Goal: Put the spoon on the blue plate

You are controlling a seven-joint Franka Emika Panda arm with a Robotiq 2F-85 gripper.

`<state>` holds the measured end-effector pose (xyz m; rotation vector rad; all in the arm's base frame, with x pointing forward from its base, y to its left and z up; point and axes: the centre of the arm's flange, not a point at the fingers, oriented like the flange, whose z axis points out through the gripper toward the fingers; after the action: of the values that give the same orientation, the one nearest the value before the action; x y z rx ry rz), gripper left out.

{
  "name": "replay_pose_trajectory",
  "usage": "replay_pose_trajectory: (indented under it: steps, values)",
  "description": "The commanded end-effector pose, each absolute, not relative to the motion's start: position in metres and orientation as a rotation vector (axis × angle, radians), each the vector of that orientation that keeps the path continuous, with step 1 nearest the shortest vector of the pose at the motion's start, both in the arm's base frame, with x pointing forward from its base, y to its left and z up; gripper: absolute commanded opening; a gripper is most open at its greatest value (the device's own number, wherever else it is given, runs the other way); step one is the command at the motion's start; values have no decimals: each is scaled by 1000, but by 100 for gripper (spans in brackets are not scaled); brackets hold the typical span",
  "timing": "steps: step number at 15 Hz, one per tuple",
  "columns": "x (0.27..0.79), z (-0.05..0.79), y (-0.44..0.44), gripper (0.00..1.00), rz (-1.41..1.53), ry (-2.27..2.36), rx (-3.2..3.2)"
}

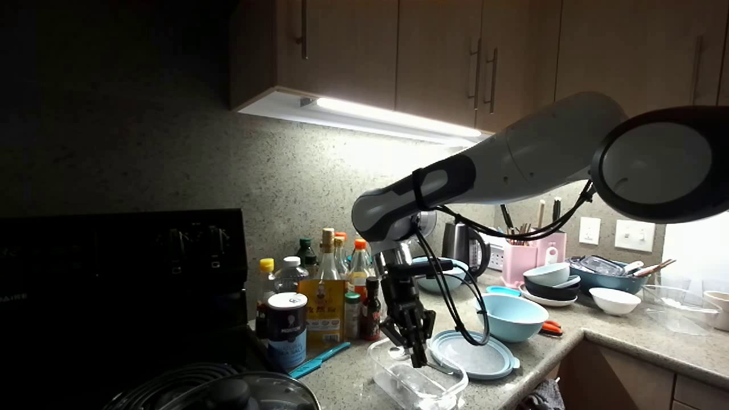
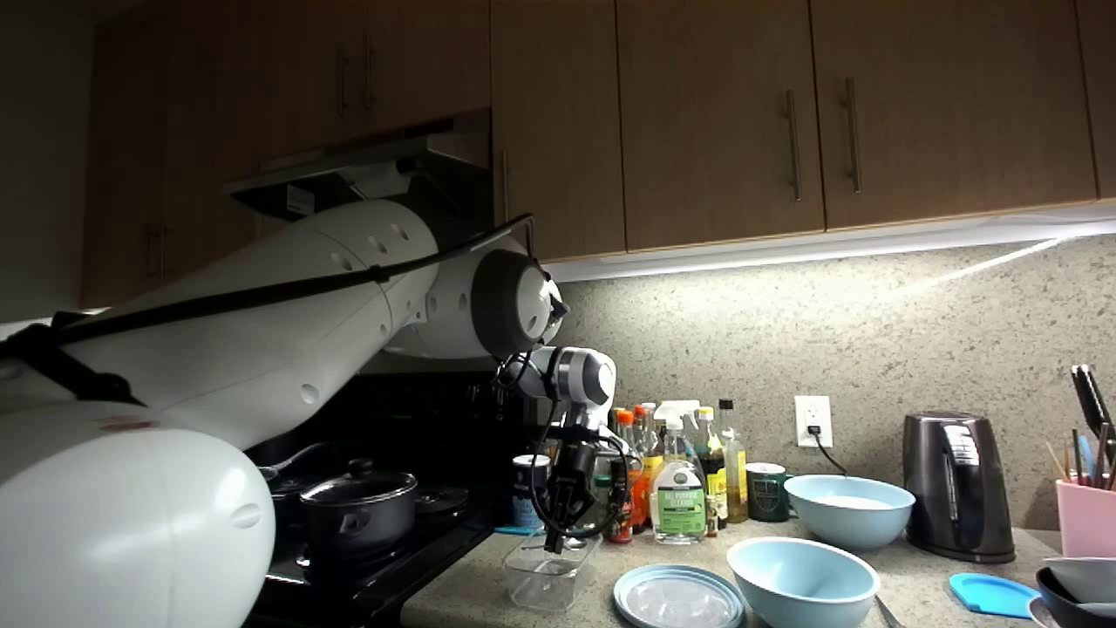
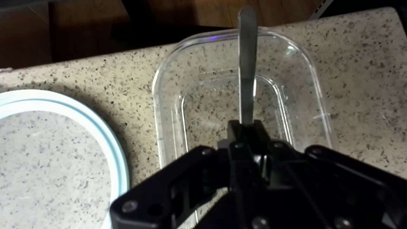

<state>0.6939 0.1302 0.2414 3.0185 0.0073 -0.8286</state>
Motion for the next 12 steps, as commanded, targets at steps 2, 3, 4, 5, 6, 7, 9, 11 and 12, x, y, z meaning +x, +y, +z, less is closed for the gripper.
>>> replay_pose_trajectory:
  steps: [2,3,4,5,6,7,9,11,12]
  values:
    - [642,296,120,5,-702,-57,3002]
    - [634,306,115,5,-674,-80,2994]
    - [627,314,110,5,-648,-106,2987]
    - [619,323,103,5,-631,-146,2985]
    - [613,329,96,5,-613,-182,2984]
    - [605,334,88,5,-604,-222,2983]
    - [593,340,69,5,-598,-306,2978]
    - [585,341,46,5,-596,-351,2999]
    - [581,341,39,6,-592,-358,3011]
